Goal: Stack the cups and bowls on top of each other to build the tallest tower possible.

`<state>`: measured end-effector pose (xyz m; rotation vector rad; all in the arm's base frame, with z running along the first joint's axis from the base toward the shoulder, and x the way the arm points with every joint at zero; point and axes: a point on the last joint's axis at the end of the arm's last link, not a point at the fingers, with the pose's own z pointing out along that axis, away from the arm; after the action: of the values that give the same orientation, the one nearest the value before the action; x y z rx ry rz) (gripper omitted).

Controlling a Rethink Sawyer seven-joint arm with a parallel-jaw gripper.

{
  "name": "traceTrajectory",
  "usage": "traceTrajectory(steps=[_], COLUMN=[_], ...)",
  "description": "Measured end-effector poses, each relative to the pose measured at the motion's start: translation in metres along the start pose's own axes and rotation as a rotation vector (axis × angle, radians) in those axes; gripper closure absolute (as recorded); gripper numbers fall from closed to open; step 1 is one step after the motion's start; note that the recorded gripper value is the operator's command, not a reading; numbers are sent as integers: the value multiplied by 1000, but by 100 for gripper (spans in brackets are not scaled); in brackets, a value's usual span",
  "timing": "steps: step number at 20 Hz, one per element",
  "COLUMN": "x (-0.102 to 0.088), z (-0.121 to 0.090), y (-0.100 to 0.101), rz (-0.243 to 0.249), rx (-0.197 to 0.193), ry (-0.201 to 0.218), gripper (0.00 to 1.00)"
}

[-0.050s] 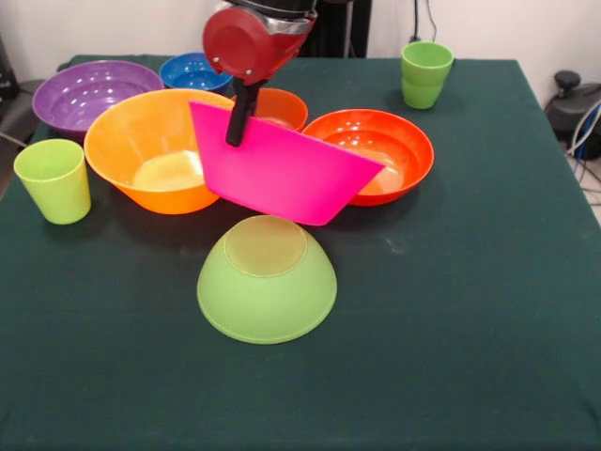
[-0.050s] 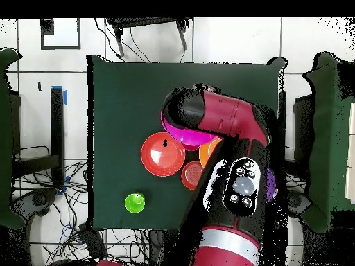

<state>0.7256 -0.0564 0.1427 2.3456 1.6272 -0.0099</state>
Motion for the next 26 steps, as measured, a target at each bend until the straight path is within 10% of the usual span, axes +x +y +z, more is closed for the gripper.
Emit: traceTrajectory(steps=[14,26], x=[2,10], z=[11,40], y=[6,16], rz=[-11,-8], rx=[6,35], ry=[56,190], gripper=[100,100])
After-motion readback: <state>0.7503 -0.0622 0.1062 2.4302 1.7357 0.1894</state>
